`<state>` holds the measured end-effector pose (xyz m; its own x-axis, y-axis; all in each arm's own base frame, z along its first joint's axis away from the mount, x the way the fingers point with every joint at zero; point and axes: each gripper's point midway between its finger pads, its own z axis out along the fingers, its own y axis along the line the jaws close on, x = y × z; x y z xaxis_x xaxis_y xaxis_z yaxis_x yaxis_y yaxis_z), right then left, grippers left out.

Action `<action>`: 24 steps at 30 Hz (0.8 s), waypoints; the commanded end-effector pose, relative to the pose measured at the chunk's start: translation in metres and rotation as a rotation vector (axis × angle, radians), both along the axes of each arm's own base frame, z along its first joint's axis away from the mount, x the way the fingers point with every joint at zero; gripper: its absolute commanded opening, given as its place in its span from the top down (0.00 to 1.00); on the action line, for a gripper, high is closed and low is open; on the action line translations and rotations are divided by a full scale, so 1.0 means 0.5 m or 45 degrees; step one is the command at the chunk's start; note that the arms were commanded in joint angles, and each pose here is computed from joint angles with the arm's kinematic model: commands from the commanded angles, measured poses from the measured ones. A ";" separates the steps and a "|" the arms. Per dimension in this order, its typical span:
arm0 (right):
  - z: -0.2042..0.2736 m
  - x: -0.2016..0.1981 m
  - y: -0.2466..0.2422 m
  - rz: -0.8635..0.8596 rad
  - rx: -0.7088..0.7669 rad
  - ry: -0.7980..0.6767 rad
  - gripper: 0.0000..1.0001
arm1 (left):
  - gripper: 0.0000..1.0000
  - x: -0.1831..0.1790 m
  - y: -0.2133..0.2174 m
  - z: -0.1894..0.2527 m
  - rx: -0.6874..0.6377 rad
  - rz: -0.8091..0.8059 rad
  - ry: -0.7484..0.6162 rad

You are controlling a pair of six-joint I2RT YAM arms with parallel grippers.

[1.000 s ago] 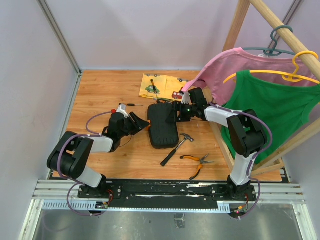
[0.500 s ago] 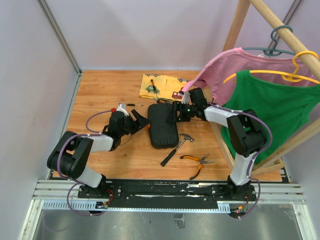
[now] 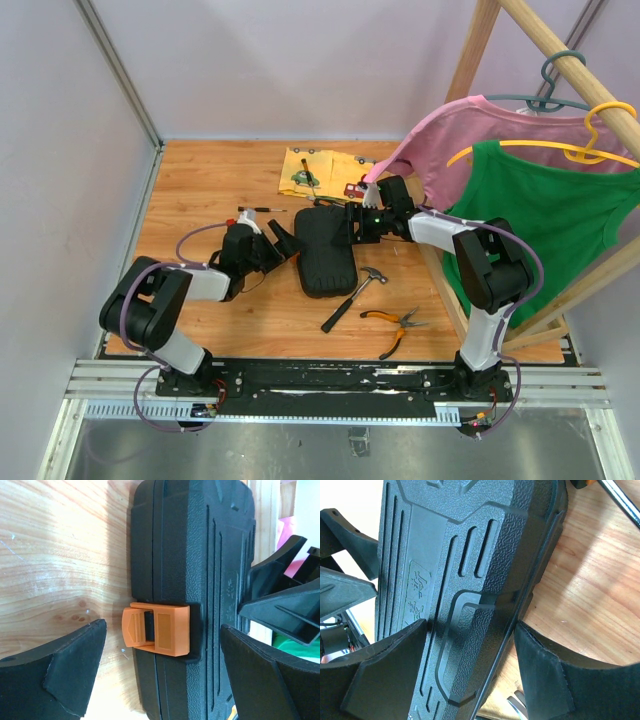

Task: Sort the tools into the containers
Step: Open the storage box at the center of the board.

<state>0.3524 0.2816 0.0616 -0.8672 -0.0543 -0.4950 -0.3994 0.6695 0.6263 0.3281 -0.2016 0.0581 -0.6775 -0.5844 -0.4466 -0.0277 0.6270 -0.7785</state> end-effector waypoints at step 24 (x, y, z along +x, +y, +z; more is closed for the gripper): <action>-0.045 -0.016 -0.005 0.028 -0.073 0.042 0.30 | 0.14 0.013 -0.041 0.062 -0.150 -0.066 -0.091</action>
